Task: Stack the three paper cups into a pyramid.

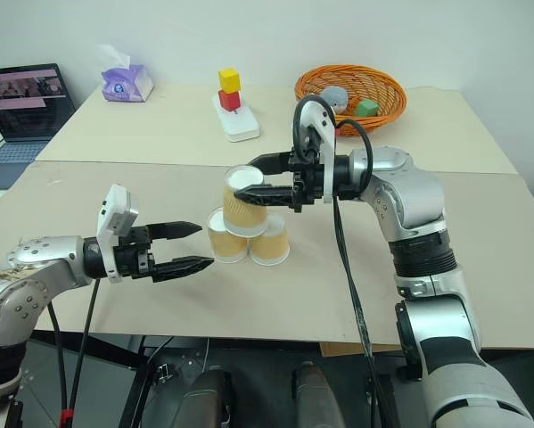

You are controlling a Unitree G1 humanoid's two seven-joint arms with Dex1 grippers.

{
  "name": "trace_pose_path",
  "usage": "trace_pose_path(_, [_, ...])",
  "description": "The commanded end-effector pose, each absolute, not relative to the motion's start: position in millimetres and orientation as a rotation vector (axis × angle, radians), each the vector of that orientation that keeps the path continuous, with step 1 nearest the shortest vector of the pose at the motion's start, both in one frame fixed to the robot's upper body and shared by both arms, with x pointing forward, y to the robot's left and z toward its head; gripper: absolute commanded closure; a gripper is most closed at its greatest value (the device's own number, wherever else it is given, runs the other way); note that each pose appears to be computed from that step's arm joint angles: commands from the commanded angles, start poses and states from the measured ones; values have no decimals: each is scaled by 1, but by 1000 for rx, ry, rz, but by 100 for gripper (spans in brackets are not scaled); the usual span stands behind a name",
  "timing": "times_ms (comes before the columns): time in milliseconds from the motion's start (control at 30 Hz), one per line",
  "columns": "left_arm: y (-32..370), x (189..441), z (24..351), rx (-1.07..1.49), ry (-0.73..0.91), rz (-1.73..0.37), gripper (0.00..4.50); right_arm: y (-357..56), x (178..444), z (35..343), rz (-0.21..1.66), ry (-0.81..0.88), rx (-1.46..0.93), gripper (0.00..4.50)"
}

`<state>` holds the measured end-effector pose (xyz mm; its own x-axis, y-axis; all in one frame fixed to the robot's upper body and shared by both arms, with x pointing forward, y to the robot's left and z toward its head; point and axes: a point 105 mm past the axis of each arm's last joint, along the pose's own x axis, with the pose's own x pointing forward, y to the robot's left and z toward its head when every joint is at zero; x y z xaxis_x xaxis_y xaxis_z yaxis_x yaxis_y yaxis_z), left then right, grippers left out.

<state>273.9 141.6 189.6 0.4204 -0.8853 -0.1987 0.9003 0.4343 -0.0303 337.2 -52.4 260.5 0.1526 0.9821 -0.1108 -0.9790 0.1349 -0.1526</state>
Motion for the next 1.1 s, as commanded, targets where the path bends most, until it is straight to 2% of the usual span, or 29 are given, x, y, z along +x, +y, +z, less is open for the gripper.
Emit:
trace_pose_path(33, [140, 272, 200, 104, 145, -1123, 0, -55, 334, 273, 1426, -66, -227, 8])
trace_pose_path(400, [139, 275, 201, 90, 138, -1132, 0, -84, 332, 300, 1432, -126, -94, 8])
trace_pose_path(633, [151, 279, 216, 7, 94, -1065, 0, -123, 345, 298, 1284, -138, -66, 8])
trace_pose_path(733, [173, 283, 231, -122, 32, -937, 0, -149, 352, 298, 1111, -187, -45, 8])
trace_pose_path(867, [202, 282, 235, -224, 0, -767, 0, -182, 346, 288, 891, -246, -35, 8])
trace_pose_path(967, [222, 284, 231, -264, -23, -639, 0, -221, 353, 267, 595, -239, 26, 8])
trace_pose_path(1033, [226, 286, 227, -267, -19, -603, 0, -232, 356, 255, 498, -214, 74, 8])
trace_pose_path(1100, [231, 291, 219, -281, -14, -557, 0, -245, 360, 229, 346, -169, 47, 8])
